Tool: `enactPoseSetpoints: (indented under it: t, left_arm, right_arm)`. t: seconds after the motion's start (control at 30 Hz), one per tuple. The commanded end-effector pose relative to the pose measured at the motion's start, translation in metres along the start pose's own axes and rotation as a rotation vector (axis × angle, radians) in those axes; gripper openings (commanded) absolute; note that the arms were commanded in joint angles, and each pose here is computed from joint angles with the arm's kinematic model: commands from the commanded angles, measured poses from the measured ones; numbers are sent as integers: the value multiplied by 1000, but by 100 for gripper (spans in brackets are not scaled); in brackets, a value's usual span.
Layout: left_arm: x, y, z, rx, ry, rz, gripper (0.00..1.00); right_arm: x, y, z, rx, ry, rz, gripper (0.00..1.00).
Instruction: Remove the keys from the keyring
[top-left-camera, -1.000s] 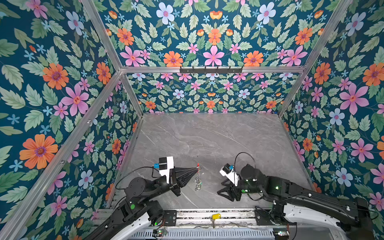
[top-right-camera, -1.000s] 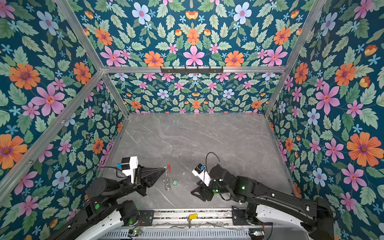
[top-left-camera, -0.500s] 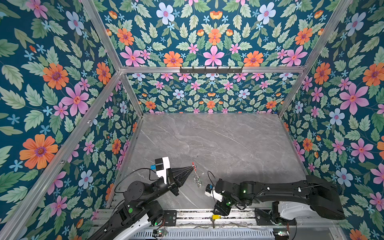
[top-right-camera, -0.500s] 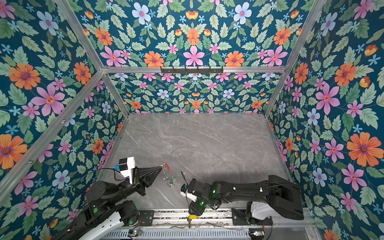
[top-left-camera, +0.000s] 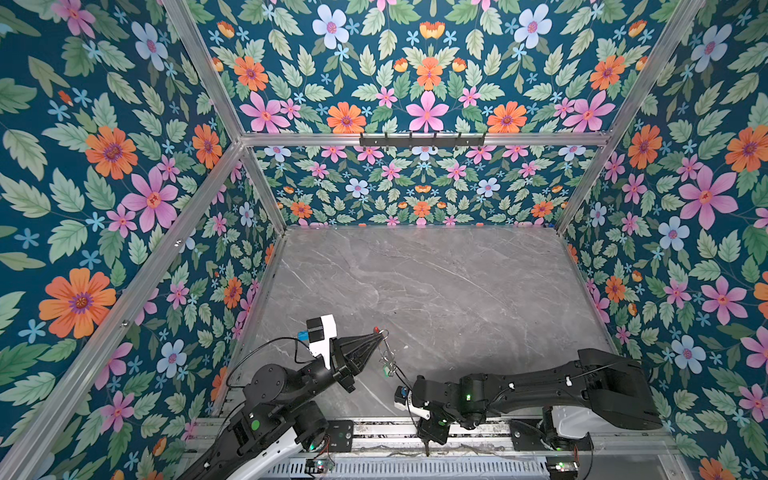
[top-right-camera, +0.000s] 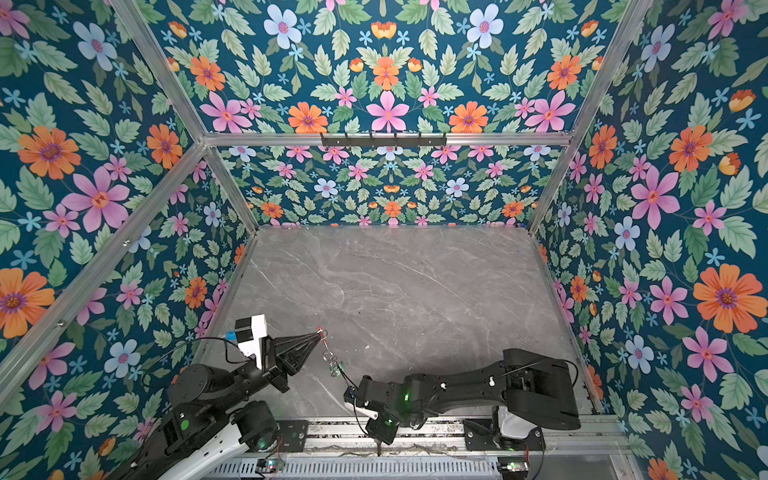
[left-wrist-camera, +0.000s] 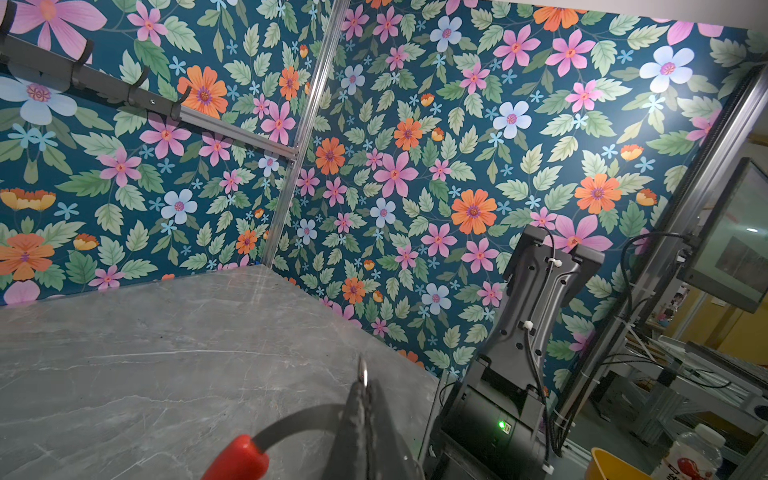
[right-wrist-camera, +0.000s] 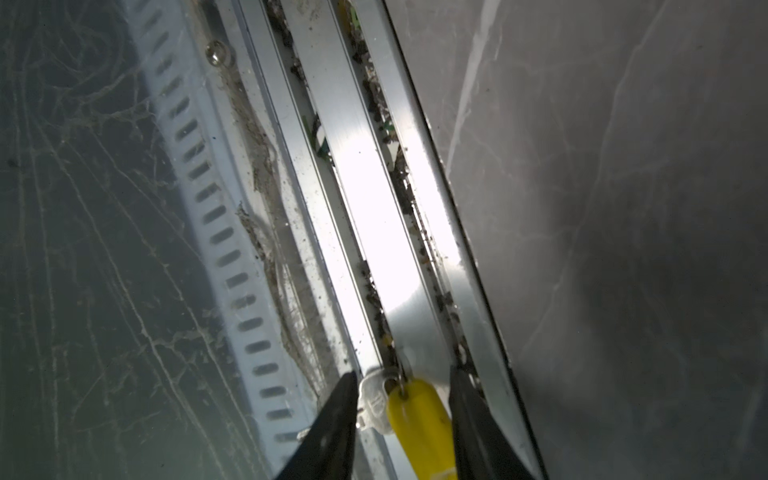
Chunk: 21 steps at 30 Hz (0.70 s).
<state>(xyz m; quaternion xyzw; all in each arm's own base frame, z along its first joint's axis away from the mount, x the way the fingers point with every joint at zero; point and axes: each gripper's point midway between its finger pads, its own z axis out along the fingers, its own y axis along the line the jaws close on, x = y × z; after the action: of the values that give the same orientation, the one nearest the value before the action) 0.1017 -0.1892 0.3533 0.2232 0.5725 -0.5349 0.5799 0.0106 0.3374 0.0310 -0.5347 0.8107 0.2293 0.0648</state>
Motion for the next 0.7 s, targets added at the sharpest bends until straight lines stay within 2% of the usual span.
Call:
enactPoseSetpoints:
  t: [0.0, 0.37, 0.67]
  left_arm:
    - [-8, -2, -2, 6, -29, 11, 0]
    - [-6, -1, 1, 2, -24, 22, 0]
    - [-7, 0, 2, -6, -28, 26, 0]
  right_arm:
    - [-4, -6, 3, 56, -15, -20, 38]
    - [4, -11, 9, 133, 16, -72, 30]
    - [11, -4, 8, 135, 23, -119, 23]
